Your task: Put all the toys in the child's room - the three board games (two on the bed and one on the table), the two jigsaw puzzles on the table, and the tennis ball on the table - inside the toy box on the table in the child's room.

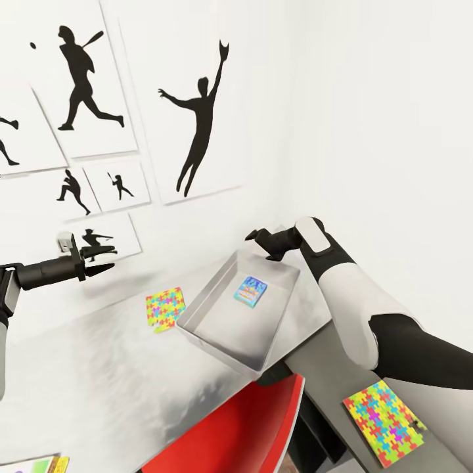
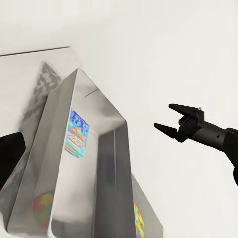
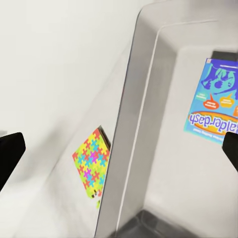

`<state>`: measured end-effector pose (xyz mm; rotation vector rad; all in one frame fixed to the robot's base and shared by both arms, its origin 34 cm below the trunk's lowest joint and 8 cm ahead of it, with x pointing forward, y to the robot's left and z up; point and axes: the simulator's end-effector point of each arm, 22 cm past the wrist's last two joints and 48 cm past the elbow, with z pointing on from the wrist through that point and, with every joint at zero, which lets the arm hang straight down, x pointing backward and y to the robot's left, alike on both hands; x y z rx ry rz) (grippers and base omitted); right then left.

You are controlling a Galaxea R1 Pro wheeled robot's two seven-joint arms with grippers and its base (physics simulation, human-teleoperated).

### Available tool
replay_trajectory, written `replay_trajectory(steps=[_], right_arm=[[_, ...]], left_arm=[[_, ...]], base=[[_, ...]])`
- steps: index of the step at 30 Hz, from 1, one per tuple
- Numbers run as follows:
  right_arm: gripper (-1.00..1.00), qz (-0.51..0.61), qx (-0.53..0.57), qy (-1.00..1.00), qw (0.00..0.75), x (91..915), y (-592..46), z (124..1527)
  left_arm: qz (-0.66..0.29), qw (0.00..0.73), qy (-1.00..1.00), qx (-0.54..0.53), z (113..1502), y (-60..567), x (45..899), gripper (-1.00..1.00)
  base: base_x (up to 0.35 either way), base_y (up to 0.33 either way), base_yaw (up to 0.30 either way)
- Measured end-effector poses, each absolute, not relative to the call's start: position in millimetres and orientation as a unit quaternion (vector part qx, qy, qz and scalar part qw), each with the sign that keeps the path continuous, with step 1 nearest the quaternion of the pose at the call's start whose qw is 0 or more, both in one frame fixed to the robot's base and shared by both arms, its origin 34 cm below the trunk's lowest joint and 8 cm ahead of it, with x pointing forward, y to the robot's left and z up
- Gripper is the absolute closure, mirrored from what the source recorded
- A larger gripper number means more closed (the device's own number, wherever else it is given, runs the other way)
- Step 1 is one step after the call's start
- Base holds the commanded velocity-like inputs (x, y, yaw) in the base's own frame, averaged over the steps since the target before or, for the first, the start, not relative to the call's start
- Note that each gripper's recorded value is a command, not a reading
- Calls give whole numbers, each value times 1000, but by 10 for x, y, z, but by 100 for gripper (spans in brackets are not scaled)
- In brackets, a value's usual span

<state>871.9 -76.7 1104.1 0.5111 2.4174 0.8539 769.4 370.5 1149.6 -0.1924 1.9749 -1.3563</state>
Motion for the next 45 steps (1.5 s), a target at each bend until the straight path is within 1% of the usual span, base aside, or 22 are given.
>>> replay_trajectory(steps=[28,45], right_arm=[[-100,321,181,886,283,8670,-768,11405],[-100,327,170,874,315,8675,-777,11803]], left_arm=[[-528,378,758,-62,11799,3699,7621,-100],[-529,388,753,-54,11980,3694,7568,-100]], base=[[0,0,0],[0,0,0]])
